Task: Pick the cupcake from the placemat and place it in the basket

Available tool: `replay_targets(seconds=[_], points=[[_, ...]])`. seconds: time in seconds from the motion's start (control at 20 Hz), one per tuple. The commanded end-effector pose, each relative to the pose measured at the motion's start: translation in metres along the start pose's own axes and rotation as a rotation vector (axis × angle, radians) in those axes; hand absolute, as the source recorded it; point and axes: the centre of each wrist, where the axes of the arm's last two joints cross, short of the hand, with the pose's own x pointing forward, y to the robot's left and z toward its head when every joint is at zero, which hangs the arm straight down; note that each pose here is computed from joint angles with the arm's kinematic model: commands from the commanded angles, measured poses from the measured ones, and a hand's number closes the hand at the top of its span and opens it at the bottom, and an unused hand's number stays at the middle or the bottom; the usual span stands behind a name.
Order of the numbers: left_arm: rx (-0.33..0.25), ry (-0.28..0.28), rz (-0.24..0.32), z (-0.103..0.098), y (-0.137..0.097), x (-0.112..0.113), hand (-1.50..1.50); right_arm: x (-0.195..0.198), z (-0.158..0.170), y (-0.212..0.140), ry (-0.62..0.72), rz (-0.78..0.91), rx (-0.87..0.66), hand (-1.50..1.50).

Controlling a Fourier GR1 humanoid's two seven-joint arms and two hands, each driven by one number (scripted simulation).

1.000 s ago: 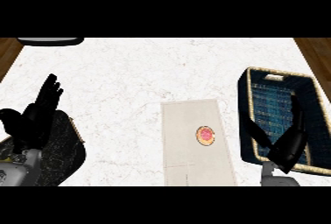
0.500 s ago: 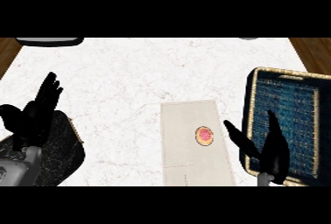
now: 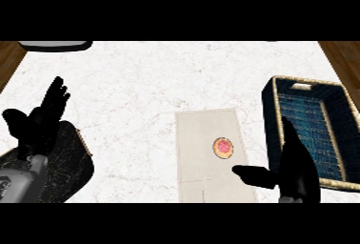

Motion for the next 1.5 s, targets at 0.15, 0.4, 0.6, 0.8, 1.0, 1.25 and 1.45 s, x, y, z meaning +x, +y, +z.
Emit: replay_targets(seconds=[0.15, 0.4, 0.6, 0.8, 1.0, 1.25, 1.45], points=[[-0.014, -0.017, 0.008, 0.001, 0.001, -0.006, 0.00, 0.015, 0.042, -0.016, 0.076, -0.034, -0.041, -1.50], [-0.017, -0.011, 0.027, -0.004, 0.007, -0.004, 0.00, 0.002, 0.027, 0.014, 0.057, -0.052, -0.037, -1.50], [-0.022, -0.019, 0.014, -0.005, 0.016, 0.010, 0.00, -0.010, 0.019, 0.032, 0.051, -0.038, -0.035, -1.50], [-0.012, 0.004, 0.014, -0.006, 0.004, -0.003, 0.00, -0.016, 0.011, 0.042, 0.019, -0.049, -0.071, -1.50], [-0.023, -0.012, 0.010, 0.004, 0.003, -0.013, 0.00, -0.016, 0.025, 0.053, -0.008, -0.050, -0.095, -1.50], [-0.034, 0.000, 0.019, -0.015, 0.006, 0.004, 0.00, -0.011, 0.017, 0.048, -0.004, -0.049, -0.101, -1.50], [-0.024, -0.005, 0.017, 0.008, -0.005, 0.013, 0.00, -0.017, 0.003, 0.068, -0.012, -0.045, -0.114, -1.50]])
